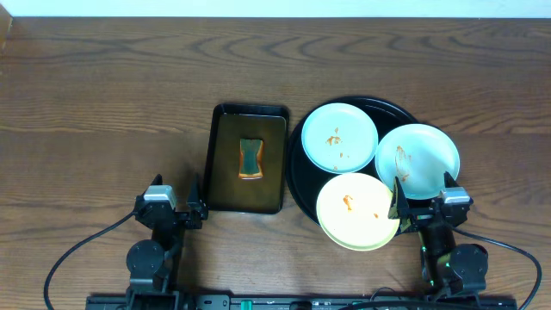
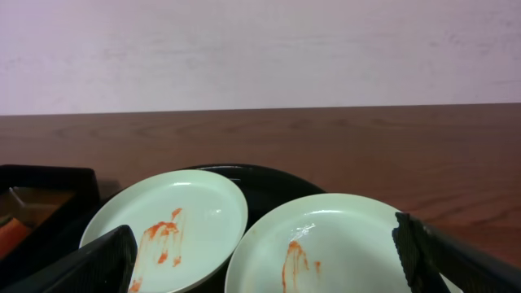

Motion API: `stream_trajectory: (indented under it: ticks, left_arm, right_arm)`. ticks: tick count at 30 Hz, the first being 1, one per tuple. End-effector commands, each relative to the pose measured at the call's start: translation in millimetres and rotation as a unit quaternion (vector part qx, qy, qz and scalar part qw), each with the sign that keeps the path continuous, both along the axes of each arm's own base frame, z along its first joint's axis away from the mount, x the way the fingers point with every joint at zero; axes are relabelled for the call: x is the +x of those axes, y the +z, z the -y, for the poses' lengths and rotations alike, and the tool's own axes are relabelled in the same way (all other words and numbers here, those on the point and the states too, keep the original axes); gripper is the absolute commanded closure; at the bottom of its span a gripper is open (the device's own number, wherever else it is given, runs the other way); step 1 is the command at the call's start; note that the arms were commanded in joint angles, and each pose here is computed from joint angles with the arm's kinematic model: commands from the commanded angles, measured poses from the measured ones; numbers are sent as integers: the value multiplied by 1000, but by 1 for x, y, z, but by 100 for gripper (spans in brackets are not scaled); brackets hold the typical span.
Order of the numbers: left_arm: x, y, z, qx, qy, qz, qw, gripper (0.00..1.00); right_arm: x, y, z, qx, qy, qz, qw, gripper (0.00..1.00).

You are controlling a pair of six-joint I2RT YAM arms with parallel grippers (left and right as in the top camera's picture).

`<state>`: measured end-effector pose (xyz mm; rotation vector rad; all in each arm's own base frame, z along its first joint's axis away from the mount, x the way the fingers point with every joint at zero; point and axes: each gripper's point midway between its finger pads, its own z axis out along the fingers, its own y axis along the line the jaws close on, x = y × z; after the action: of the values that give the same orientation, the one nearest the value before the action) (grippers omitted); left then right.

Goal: Clean dirty plates on tray and stack at the side

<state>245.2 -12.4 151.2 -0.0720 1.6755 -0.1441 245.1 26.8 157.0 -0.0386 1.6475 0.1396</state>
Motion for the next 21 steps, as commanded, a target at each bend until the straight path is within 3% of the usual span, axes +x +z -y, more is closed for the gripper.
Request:
stream_trajectory:
  ticks: [1, 21]
  left_arm:
    - [-1, -14, 1, 3, -4, -23, 1000, 24]
    - [-2, -14, 1, 3, -6, -24, 1000, 24]
  right_arm:
    - [0, -1, -1, -6, 3, -1, 1000, 1]
    - [0, 4, 1, -5, -1, 10, 1000, 1]
